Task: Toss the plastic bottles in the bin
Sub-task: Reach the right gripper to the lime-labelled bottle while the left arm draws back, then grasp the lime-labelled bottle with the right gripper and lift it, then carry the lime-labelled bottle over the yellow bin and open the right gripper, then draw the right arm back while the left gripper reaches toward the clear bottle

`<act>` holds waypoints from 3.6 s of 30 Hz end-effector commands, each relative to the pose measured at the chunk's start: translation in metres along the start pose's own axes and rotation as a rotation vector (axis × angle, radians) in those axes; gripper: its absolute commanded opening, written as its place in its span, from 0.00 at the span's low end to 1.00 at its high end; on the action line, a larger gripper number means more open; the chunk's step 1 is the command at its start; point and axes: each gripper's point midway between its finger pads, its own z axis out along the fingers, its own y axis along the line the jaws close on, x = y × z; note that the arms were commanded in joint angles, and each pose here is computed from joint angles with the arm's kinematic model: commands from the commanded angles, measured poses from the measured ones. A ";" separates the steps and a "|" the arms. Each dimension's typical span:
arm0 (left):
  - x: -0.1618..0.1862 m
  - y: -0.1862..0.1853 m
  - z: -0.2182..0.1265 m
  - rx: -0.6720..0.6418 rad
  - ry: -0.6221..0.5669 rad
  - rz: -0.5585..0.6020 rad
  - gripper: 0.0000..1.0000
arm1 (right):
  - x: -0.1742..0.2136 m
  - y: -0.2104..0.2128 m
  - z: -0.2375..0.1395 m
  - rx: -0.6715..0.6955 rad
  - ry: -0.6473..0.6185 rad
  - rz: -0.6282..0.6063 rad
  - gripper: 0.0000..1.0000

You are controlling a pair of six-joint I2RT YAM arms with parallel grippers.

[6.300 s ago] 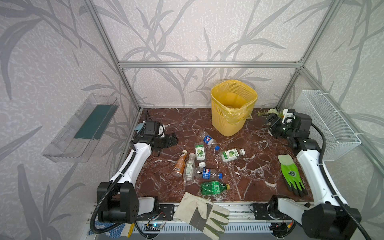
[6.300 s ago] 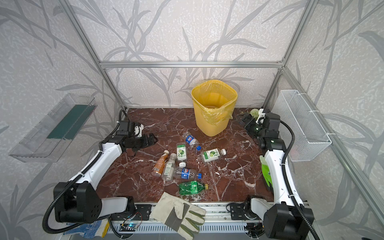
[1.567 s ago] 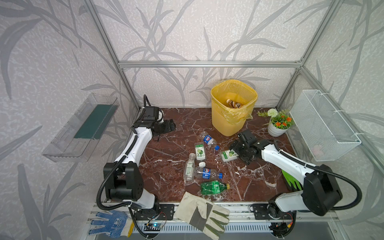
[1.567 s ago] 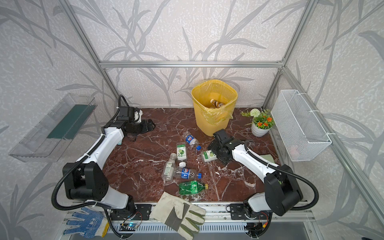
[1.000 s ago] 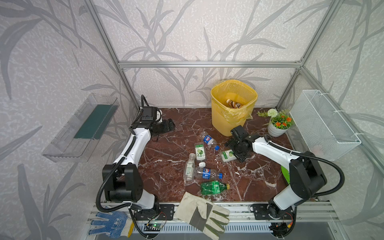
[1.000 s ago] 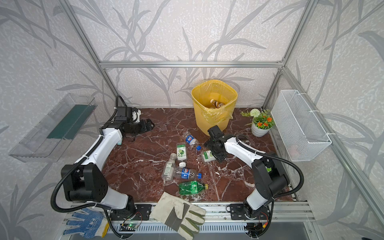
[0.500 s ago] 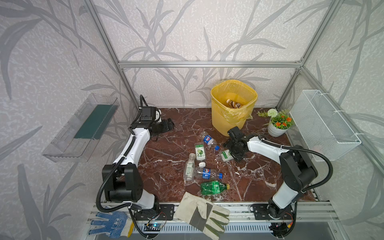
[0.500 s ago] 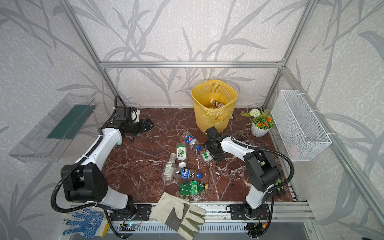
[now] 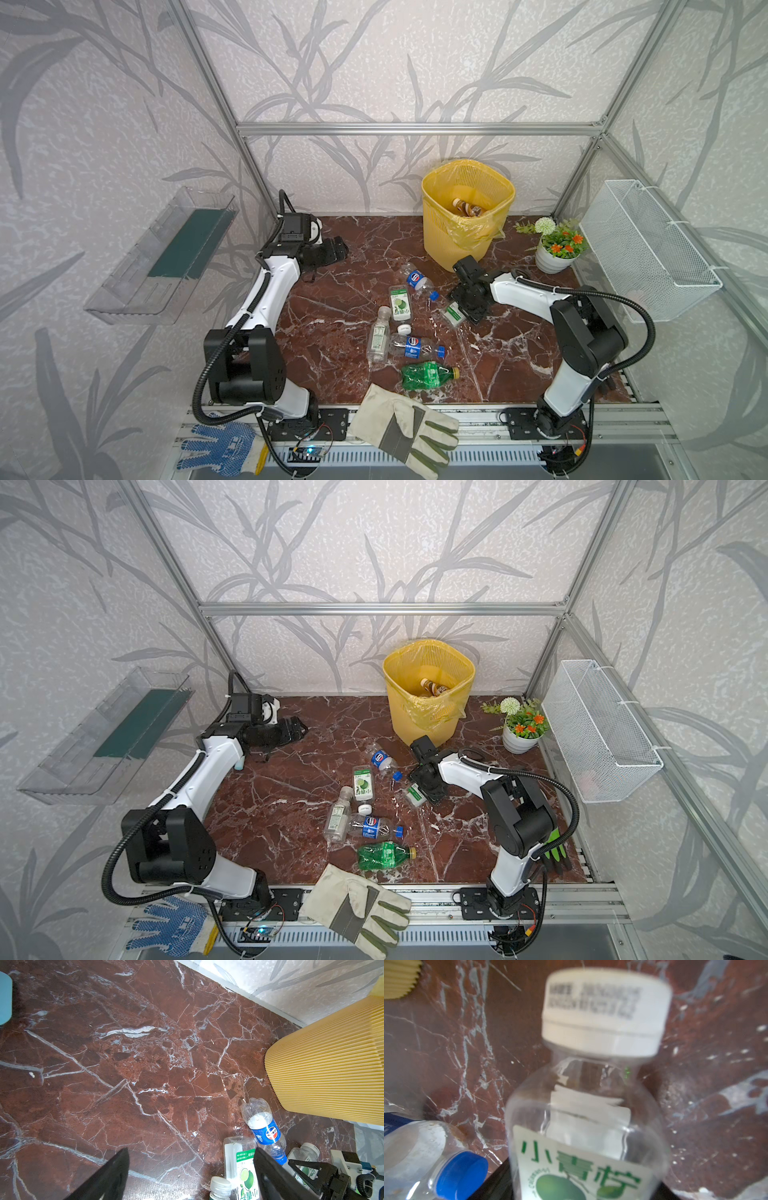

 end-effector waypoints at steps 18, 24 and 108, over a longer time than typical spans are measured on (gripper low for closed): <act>0.006 -0.006 0.002 0.051 0.016 -0.004 0.91 | -0.063 -0.072 -0.071 -0.168 -0.207 -0.109 0.62; 0.009 -0.008 0.006 0.069 0.027 -0.005 0.91 | -0.079 -0.111 -0.090 -0.225 -0.324 -0.071 0.61; 0.255 -0.053 0.027 -0.099 0.502 0.271 0.85 | -0.061 -0.015 -0.077 -0.053 -0.278 -0.881 0.99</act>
